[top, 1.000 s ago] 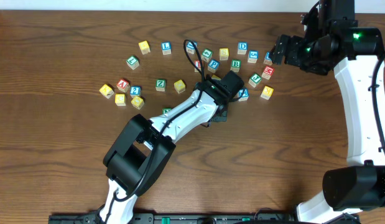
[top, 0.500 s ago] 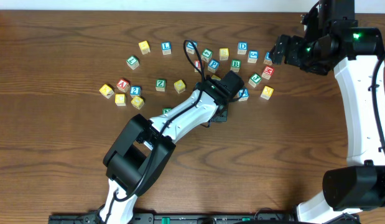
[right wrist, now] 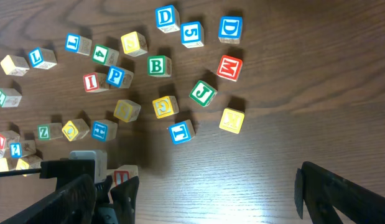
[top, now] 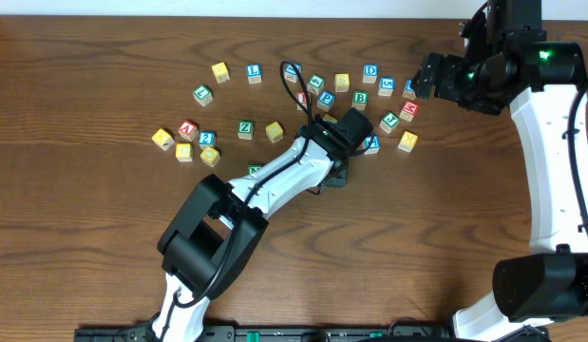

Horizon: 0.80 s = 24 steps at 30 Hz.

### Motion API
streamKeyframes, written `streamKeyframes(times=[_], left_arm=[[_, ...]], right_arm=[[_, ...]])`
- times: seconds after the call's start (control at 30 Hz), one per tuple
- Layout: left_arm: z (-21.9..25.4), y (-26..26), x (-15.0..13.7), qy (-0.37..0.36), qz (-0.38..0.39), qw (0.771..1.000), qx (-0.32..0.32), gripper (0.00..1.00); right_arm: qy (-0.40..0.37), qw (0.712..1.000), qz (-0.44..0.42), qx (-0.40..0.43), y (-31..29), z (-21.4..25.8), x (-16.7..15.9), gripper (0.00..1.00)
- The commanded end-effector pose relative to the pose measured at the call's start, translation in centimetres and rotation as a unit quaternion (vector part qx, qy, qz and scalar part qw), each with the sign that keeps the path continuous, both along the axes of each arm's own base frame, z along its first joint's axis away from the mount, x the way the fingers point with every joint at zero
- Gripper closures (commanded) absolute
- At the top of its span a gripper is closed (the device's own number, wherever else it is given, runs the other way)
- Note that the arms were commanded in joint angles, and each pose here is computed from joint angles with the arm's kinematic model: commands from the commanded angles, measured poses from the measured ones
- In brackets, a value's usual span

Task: Spell out NEURIPS
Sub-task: 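Carry the red I block to the right of the R, then lower the red I block right of the R and release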

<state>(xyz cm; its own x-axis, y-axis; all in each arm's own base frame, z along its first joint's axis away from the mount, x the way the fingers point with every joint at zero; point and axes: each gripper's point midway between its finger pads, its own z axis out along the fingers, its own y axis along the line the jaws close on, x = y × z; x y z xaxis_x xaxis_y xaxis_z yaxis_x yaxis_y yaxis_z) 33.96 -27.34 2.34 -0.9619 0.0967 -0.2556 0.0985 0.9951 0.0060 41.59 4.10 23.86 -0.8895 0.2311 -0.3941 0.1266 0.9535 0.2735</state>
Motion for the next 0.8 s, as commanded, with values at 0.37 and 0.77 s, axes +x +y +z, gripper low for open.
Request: streamKeyframes(times=[0.37,0.77], left_arm=[[-0.3,0.2,-0.2,0.007,0.003,1.000,0.000,0.45],[6.4,0.3,0.2,-0.044,-0.033,0.998,-0.030,0.45]], right_arm=[[0.006,1.000,0.001,0.002,0.0,-0.4,-0.1,0.01],[0.006,1.000,0.001,0.002,0.0,-0.4,-0.1,0.01]])
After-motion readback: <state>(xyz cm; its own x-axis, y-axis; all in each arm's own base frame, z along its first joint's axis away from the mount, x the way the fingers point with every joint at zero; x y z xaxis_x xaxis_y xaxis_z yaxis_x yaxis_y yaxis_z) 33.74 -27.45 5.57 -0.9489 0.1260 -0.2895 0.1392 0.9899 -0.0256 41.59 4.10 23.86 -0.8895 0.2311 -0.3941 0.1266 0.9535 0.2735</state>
